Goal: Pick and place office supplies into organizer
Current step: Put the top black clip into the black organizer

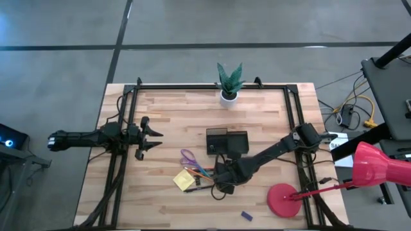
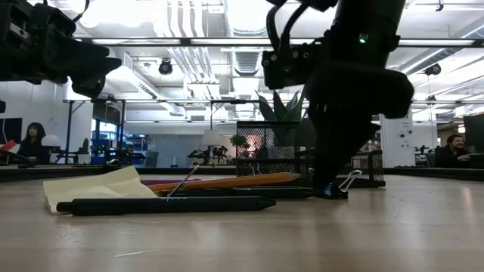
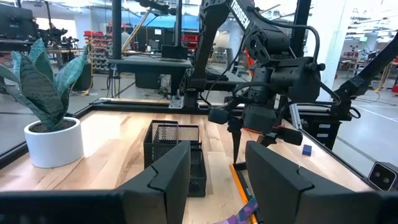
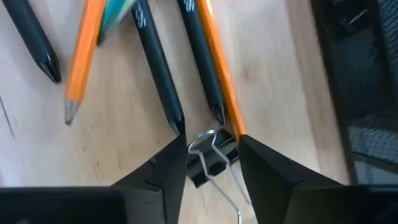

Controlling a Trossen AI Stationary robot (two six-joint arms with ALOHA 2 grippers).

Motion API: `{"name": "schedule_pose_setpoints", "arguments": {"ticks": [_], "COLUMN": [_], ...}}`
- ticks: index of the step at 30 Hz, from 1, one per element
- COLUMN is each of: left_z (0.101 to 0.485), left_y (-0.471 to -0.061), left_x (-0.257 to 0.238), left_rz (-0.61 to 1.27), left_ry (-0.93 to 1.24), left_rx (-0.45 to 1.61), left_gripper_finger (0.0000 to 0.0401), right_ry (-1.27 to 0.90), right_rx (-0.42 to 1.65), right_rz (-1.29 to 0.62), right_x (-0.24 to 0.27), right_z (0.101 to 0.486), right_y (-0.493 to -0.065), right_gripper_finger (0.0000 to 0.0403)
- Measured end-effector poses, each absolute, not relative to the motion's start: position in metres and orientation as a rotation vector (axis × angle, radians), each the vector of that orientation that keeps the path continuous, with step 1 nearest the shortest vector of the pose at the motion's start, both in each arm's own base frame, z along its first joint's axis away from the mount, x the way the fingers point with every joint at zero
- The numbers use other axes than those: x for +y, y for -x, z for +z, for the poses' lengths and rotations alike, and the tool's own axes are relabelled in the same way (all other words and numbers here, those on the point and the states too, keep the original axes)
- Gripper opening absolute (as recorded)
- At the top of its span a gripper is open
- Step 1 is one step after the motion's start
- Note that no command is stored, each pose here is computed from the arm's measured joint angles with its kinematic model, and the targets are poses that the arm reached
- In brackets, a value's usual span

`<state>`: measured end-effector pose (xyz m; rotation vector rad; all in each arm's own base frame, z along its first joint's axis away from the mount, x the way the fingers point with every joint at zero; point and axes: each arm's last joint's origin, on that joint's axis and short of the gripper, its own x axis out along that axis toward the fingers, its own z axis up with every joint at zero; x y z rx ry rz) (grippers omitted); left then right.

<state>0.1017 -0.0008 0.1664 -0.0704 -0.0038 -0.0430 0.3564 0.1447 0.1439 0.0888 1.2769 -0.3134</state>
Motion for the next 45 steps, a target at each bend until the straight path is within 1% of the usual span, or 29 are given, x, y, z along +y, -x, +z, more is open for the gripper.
{"name": "schedule_pose_setpoints", "arguments": {"ticks": [11,25,35,45], "left_z": [0.166,0.166,0.166,0.166], "left_y": [-0.102,-0.102,-0.102,-0.102], "left_x": [-0.001,-0.001,-0.001,-0.001], "left_rz": [-0.043,-0.043,-0.043,-0.043], "left_ry": [0.07,0.07,0.07,0.071], "left_rx": [-0.004,-0.004,-0.004,-0.002], "left_gripper_finger": [0.0141,0.0141,0.0141,0.0141], "right_ry": [-0.085,-0.111,-0.161,-0.192], "right_rx": [1.289,1.318,1.319,1.163], "right_rz": [-0.317,-0.292,-0.32,-0.396], "right_x": [0.143,0.144,0.137,0.116], "right_z": [0.139,0.143,0.159,0.198], "right_y": [-0.353,-0.353,-0.349,-0.355], "right_gripper_finger": [0.008,0.0014,0.0007,0.0007]}}
